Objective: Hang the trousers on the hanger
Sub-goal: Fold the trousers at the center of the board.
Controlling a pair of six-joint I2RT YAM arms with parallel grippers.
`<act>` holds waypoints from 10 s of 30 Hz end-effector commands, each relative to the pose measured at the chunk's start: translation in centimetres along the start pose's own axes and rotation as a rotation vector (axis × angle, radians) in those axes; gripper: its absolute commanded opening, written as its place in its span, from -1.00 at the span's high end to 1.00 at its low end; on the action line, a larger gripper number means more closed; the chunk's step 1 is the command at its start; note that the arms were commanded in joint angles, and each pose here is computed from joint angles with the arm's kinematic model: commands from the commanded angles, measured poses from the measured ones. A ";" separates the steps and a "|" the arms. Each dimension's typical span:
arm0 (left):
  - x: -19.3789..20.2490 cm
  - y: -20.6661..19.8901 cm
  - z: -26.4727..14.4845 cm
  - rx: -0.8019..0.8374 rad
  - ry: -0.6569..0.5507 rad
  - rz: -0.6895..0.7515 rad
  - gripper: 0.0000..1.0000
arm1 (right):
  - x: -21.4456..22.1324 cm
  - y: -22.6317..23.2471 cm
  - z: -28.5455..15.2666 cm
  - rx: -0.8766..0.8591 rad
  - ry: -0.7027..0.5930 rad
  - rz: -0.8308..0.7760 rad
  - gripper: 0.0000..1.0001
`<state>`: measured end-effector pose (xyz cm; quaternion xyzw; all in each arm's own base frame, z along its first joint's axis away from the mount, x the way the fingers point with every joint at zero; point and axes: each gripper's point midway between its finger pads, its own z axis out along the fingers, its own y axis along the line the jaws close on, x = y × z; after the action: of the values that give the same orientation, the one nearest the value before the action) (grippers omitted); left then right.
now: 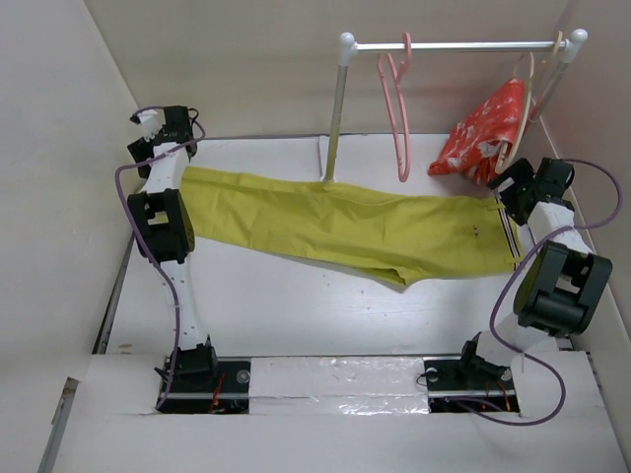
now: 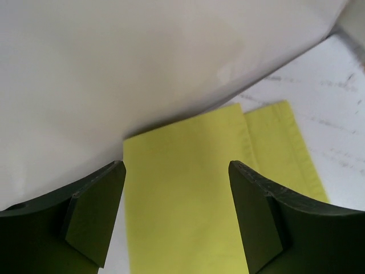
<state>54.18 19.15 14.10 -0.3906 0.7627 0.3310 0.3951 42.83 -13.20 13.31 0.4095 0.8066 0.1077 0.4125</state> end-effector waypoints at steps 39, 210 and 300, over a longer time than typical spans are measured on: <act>16.4 2.6 -5.3 0.324 0.471 -0.017 -0.47 | 16.8 -9.1 -7.5 -0.051 0.022 0.135 -0.44; 6.3 23.0 -42.5 1.310 0.000 -0.410 0.39 | 44.0 38.0 -35.6 -1.192 0.302 -0.678 -0.72; 21.3 -4.3 -39.1 1.364 0.160 0.136 0.09 | 33.7 3.7 -23.4 -0.673 0.371 -0.405 -0.19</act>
<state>35.39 -22.07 7.89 -0.0113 0.8879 -0.2063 0.4111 14.48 17.10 7.47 0.0778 0.8730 0.3407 0.3401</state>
